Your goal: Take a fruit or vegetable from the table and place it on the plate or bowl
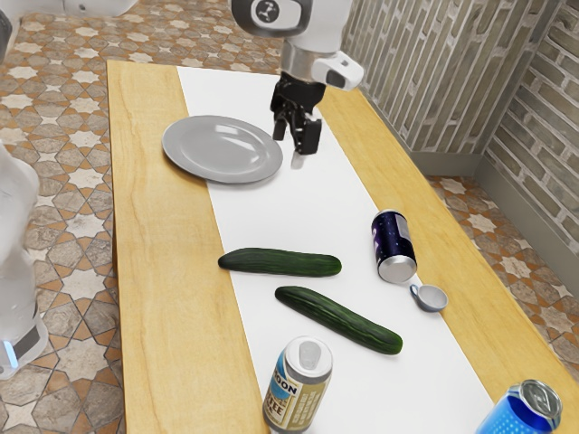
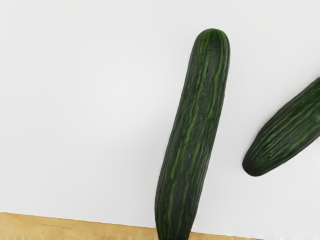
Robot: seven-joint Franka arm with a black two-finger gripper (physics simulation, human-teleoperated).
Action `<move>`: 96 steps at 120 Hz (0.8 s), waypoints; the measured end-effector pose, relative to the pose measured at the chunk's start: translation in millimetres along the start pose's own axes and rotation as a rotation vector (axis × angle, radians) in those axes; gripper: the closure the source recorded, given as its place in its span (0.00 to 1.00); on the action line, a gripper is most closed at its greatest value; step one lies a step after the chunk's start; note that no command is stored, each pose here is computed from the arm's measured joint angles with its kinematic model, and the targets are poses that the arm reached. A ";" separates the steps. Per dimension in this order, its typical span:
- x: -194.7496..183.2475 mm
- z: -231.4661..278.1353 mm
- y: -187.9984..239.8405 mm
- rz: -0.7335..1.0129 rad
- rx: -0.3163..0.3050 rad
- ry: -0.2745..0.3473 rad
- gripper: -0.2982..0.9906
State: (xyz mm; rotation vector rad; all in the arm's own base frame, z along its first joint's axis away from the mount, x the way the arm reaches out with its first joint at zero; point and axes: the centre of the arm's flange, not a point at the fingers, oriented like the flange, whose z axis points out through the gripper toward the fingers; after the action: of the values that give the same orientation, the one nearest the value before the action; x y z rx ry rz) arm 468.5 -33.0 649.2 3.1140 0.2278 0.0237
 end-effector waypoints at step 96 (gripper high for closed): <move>8.9 133.2 29.8 -0.362 0.105 0.011 0.23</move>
State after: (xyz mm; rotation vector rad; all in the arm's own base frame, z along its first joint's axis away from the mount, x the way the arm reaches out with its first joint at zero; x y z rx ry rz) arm 483.9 -63.7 516.7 3.1205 0.8125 0.0245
